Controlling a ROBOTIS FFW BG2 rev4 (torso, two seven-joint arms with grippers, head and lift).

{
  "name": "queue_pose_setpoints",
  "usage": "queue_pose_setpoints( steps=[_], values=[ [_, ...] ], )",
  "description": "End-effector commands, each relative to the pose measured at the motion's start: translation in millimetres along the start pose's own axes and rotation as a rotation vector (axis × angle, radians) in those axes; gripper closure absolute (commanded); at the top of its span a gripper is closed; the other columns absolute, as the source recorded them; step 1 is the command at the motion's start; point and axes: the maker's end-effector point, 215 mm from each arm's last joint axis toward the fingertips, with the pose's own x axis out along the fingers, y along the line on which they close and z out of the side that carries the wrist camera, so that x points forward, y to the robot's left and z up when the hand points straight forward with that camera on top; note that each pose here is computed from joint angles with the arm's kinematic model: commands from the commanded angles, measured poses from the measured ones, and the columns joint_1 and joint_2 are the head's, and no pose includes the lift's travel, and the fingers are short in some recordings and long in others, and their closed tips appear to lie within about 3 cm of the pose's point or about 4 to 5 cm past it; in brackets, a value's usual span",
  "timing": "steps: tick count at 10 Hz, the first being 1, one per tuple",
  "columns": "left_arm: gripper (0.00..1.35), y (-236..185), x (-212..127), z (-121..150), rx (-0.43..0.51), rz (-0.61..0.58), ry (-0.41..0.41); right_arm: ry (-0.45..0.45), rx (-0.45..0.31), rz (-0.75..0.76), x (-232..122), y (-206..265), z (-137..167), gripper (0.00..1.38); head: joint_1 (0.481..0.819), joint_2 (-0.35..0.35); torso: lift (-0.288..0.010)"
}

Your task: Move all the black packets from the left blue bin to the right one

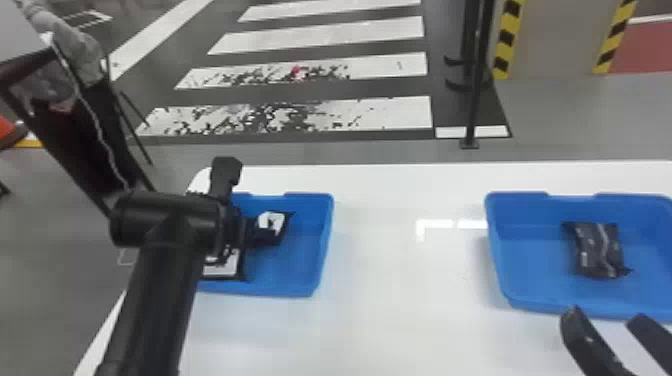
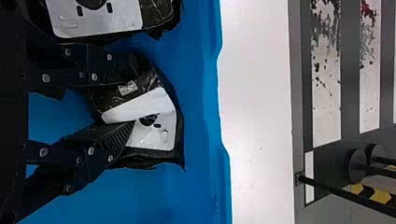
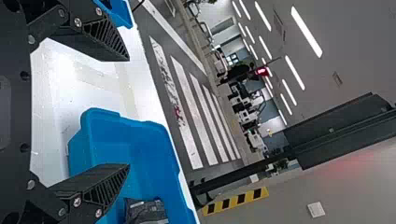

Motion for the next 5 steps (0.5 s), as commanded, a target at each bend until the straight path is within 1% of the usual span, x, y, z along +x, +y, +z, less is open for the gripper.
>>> queue_pose_setpoints(
  steps=[1,3,5],
  values=[
    [1.20,-13,-19,6,-0.006,-0.040,-0.060,-0.005,-0.001,0.002,0,1,3,0.23,0.695,0.202,-0.140],
    [1.20,-25,-63,18,0.008,-0.076,-0.164,-0.013,-0.002,0.008,1,4,8,0.23,0.695,0.188,-0.140],
    [1.20,-52,-106,27,0.039,-0.136,-0.266,-0.018,0.004,0.034,4,12,12,0.23,0.695,0.179,-0.140]
  ],
)
